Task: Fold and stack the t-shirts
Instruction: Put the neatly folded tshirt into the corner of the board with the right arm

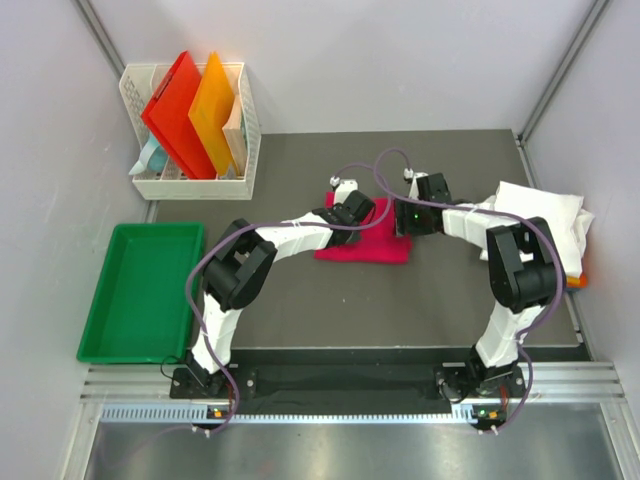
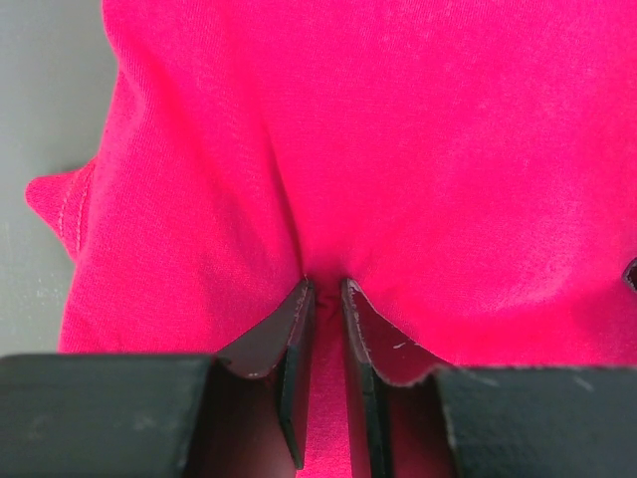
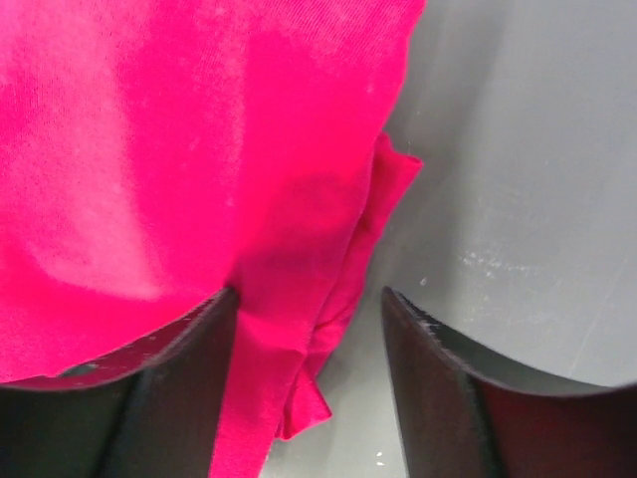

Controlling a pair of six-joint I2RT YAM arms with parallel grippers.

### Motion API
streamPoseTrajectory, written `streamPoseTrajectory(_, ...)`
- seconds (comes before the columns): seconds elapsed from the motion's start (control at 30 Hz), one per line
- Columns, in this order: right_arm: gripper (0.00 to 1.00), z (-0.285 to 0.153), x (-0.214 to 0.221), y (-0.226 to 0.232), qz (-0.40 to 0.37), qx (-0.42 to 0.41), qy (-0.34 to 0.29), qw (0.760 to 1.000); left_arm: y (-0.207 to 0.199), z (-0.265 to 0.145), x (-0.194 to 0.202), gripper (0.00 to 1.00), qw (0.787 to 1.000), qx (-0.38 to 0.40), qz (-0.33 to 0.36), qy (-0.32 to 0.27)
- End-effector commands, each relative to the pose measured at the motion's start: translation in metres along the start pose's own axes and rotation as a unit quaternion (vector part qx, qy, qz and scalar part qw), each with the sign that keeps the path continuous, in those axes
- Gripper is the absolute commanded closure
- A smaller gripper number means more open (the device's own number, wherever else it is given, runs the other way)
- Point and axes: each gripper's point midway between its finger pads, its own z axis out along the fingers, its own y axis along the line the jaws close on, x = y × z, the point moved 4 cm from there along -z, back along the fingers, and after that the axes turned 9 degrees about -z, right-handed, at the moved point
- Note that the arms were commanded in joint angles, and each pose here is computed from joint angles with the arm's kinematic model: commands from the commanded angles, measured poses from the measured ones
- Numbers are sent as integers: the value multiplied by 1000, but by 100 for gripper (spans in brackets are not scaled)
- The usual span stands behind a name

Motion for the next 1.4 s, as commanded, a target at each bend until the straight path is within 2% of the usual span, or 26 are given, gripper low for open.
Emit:
streamPoseTrajectory(0.0, 42, 3, 32, 13, 11, -14, 70, 997, 13, -5, 21, 77, 999, -20, 18, 40)
streamPoseTrajectory(0.53, 44, 2, 42, 27, 4, -30, 93, 995, 13, -5, 27, 78, 999, -22, 18, 45)
streamPoseTrajectory(0.63, 51, 4, 47, 30, 2, -36, 100, 994, 13, -6, 26, 78, 999, -23, 17, 44)
streamPoseTrajectory(0.73, 64, 5, 46, 31, 4, -40, 101, 994, 16, -6, 26, 78, 999, -27, 19, 43)
streamPoseTrajectory(0.77, 75, 6, 46, 31, 4, -40, 102, 994, 16, -7, 27, 78, 998, -28, 19, 44)
streamPoseTrajectory(0.83, 86, 5, 46, 31, 5, -39, 103, 994, 16, -6, 28, 79, 998, -28, 20, 45)
streamPoseTrajectory(0.87, 98, 5, 46, 31, 4, -38, 102, 994, 17, -6, 28, 79, 998, -29, 19, 45)
streamPoseTrajectory(1.07, 100, -6, 31, 29, -14, -30, 71, 997, 15, -7, 26, 76, 999, -25, 17, 43)
streamPoseTrajectory(1.1, 100, -12, 23, 28, -18, -27, 56, 998, 13, -9, 23, 71, 999, -22, 16, 38)
streamPoseTrajectory(1.13, 100, -15, 16, 26, -27, -19, 44, 999, 10, -14, 18, 60, 999, -15, 14, 30)
streamPoseTrajectory(1.17, 100, -18, 12, 24, -30, -13, 38, 999, 11, -16, 16, 32, 1000, -14, 14, 23)
streamPoseTrajectory(1.23, 100, -26, 1, 20, -45, 2, 17, 999, 6, -24, 6, 5, 1000, 0, 7, 0)
streamPoseTrajectory(1.27, 100, -29, -1, 18, -49, 4, 12, 999, 4, -34, -3, 1, 1000, 12, 1, -12)
streamPoseTrajectory(1.37, 100, -36, -5, 15, -62, 13, 2, 998, 1, -51, -19, 1, 999, 29, -11, -39)
